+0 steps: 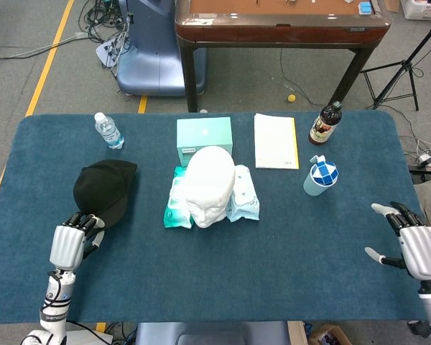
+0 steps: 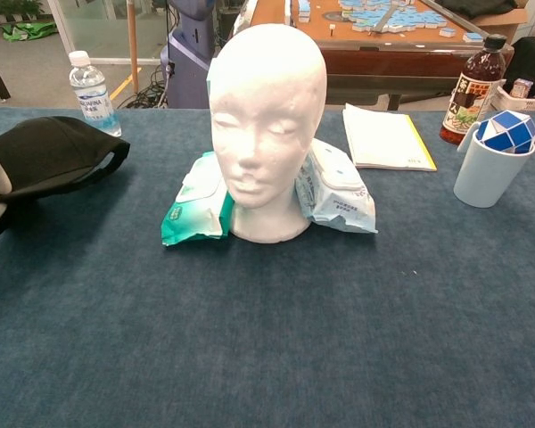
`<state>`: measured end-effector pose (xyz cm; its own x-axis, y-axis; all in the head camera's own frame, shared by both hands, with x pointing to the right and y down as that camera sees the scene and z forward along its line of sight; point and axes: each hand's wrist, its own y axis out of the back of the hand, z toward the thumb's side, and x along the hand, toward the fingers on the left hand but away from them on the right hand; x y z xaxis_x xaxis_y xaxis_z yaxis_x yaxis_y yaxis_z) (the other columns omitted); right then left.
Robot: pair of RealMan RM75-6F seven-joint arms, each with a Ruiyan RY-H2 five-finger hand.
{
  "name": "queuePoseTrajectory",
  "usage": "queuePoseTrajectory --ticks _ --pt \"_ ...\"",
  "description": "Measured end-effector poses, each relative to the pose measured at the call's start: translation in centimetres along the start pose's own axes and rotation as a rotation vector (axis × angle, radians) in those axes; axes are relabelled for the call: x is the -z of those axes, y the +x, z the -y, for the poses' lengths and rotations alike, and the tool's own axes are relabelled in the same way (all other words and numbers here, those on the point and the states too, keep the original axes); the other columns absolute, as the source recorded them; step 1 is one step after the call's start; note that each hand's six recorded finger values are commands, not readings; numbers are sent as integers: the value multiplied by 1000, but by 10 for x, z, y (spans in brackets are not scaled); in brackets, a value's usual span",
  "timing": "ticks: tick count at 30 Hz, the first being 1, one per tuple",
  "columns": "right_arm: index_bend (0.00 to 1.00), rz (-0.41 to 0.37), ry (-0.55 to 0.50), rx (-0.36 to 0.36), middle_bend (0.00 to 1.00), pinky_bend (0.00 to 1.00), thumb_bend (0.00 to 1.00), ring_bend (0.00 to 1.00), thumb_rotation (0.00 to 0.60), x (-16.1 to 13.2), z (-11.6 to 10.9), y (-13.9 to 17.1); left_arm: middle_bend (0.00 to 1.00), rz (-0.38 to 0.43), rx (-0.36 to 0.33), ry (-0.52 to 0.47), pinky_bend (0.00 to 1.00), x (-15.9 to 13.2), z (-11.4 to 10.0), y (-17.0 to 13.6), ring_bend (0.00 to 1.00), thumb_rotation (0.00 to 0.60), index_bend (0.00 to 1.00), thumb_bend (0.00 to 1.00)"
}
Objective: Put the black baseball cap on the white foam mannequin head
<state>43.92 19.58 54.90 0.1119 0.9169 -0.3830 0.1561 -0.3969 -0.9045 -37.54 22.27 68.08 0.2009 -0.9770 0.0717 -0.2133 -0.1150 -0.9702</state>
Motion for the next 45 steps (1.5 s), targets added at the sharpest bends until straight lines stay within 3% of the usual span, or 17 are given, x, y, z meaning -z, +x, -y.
queuePoseTrajectory --ticks 9,21,34,45 --pt "218 0 -4 6 293 244 0 157 600 0 -1 1 546 3 8 16 539 2 -1 3 363 600 624 367" --pt "219 -7 -6 14 293 244 0 157 600 -1 -3 3 613 104 -50 96 539 3 -27 14 411 600 679 391" --pt "219 -8 -9 21 293 244 0 157 600 -1 -5 5 638 199 -185 156 540 -1 -71 24 430 600 695 392" --pt "218 -9 -9 24 293 244 0 157 600 -1 -5 5 646 208 -276 158 560 -2 -101 31 435 600 701 392"
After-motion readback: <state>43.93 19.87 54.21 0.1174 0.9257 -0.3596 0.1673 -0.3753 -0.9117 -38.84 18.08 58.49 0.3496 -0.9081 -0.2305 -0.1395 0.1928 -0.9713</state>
